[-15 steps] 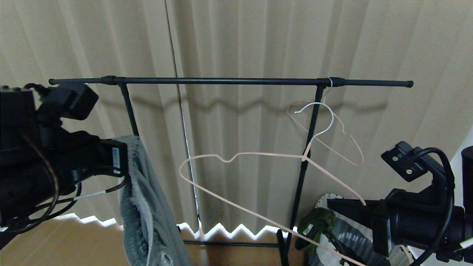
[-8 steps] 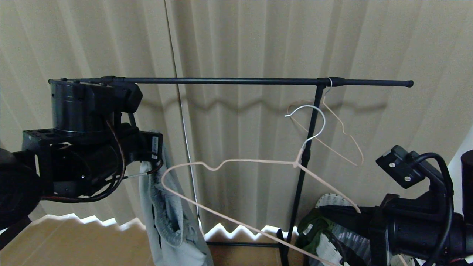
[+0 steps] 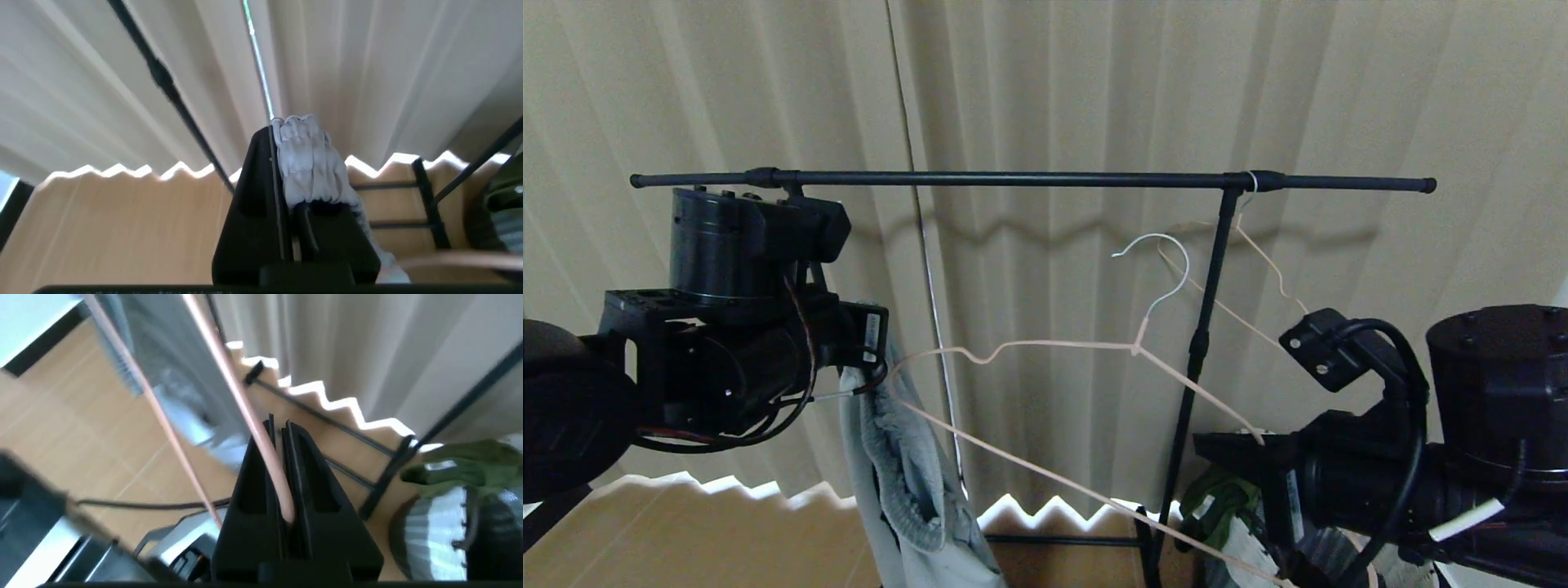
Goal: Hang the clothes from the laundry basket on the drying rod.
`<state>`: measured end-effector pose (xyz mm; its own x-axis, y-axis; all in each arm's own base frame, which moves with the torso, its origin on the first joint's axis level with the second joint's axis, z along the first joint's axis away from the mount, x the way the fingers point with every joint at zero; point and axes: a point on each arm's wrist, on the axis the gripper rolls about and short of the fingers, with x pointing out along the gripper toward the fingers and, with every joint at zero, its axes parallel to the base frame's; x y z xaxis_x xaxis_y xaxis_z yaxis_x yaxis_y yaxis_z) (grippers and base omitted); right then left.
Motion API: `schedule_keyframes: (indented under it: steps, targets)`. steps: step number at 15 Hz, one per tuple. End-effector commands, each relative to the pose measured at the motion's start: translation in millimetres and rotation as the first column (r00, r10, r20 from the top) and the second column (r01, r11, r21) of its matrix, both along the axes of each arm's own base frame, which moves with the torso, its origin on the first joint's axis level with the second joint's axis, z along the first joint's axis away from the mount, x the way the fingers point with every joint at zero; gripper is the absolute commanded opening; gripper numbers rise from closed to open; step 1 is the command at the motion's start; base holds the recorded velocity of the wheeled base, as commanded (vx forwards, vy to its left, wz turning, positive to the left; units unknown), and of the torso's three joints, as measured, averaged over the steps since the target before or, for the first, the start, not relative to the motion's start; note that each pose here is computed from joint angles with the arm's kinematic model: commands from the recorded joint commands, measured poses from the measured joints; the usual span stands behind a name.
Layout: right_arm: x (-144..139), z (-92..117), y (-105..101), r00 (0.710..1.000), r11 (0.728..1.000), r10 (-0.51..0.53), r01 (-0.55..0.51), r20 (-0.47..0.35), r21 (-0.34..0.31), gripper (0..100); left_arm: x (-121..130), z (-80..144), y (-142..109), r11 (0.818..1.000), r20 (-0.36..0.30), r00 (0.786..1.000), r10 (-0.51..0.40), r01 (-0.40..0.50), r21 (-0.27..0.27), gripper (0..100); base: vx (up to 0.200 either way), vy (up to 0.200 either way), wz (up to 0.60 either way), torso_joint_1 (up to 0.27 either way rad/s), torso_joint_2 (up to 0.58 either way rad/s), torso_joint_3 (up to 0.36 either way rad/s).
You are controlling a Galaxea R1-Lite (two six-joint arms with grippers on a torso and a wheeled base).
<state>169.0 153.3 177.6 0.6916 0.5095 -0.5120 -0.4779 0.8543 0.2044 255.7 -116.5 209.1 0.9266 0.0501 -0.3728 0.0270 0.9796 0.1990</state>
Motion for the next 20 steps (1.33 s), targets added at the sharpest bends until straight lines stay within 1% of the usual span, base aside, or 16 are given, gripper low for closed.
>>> schedule_keyframes:
  steps: [1,2,3,5,6,8,9,10,12,13,14,16,17,18,19,20]
  targets:
    - [13.9,-6.3,12.8,0.999,0.999,-0.037,0.037,-0.008,-0.035,0,-1.1,-0.8,0.6,1.0,-0.015,1.0,0.009,-0.009,0.012,0,0.0,0.0,0.0,0.0,0.0,0.0]
    - [14.6,-6.2,16.1,0.999,0.998,-0.042,0.042,-0.002,-0.04,0,-1.7,-1.8,1.0,1.0,-0.028,1.0,0.013,-0.012,0.018,0,0.0,0.0,0.0,0.0,0.0,0.0]
    - [11.2,-4.5,22.8,1.0,0.999,-0.023,0.023,0.001,-0.033,0,-1.1,-2.4,0.7,1.0,-0.033,0.999,0.016,-0.016,0.012,0,0.0,0.0,0.0,0.0,0.0,0.0]
    - [8.6,-2.5,35.2,1.0,1.0,-0.001,0.001,0.006,-0.003,0,3.1,-2.0,-1.4,1.0,-0.035,0.999,0.023,-0.023,-0.002,0,0.0,0.0,0.0,0.0,0.0,0.0]
    - [6.1,-4.0,43.0,1.0,1.0,0.009,-0.009,0.023,-0.001,0,5.8,-2.2,-2.8,0.999,-0.038,0.999,0.031,-0.031,-0.015,0,0.0,0.0,0.0,0.0,0.0,0.0]
    - [1.4,-10.6,54.9,0.999,1.0,0.014,-0.014,0.035,-0.022,0,8.6,-0.5,-3.6,0.999,-0.049,0.998,0.042,-0.044,-0.032,0,0.0,0.0,0.0,0.0,0.0,0.0]
    - [-2.0,-14.6,59.7,0.999,0.999,0.021,-0.021,0.027,-0.027,0,9.0,2.3,-3.4,0.997,-0.057,0.997,0.052,-0.055,-0.047,0,0.0,0.0,0.0,0.0,0.0,0.0]
    - [-4.5,-16.2,61.7,1.0,1.0,0.019,-0.019,0.015,-0.019,0,9.5,3.8,-2.1,0.996,-0.067,0.996,0.064,-0.068,-0.049,0,0.0,0.0,0.0,0.0,0.0,0.0]
    - [-4.8,-17.8,63.5,1.0,1.0,-0.015,0.016,0.014,-0.018,0,10.2,7.3,1.0,0.994,-0.066,0.993,0.093,-0.097,-0.048,0,0.0,0.0,0.0,0.0,0.0,0.0]
    - [-2.1,-21.3,65.1,0.997,0.997,-0.068,0.069,0.03,-0.04,0,10.0,8.2,2.9,0.993,-0.063,0.992,0.113,-0.116,-0.04,0,0.0,0.0,0.0,0.0,0.0,0.0]
    - [-1.8,-21.3,64.5,0.994,0.994,-0.103,0.104,0.037,-0.04,0,9.9,7.4,3.7,0.991,-0.062,0.99,0.125,-0.128,-0.033,0,0.0,0.0,0.0,0.0,0.0,0.0]
    - [-3.0,-20.1,61.6,0.988,0.988,-0.15,0.151,0.035,-0.019,0,11.8,6.6,7.0,0.983,-0.048,0.981,0.186,-0.186,-0.003,0,0.0,0.0,0.0,0.0,0.0,0.0]
    - [-3.0,-19.7,61.2,0.986,0.986,-0.164,0.164,0.035,-0.012,0,12.1,6.4,7.2,0.979,-0.042,0.979,0.202,-0.202,0.004,0,0.0,0.0,0.0,0.0,0.0,0.0]
    - [-1.3,-17.5,62.3,0.979,0.98,-0.199,0.199,0.052,-0.005,0,12.0,4.8,7.5,0.977,-0.043,0.976,0.214,-0.213,0.014,0,0.0,0.0,0.0,0.0,0.0,0.0]
    - [-0.3,-17.2,63.2,0.976,0.977,-0.211,0.212,0.061,-0.006,0,11.2,4.1,7.5,0.977,-0.047,0.976,0.212,-0.212,0.016,0,0.0,0.0,0.0,0.0,0.0,0.0]
    - [1.1,-16.2,64.8,0.973,0.976,-0.219,0.218,0.074,0.015,0,10.7,3.7,6.7,0.978,-0.048,0.977,0.209,-0.209,0.017,0,0.0,0.0,0.0,0.0,0.0,0.0]
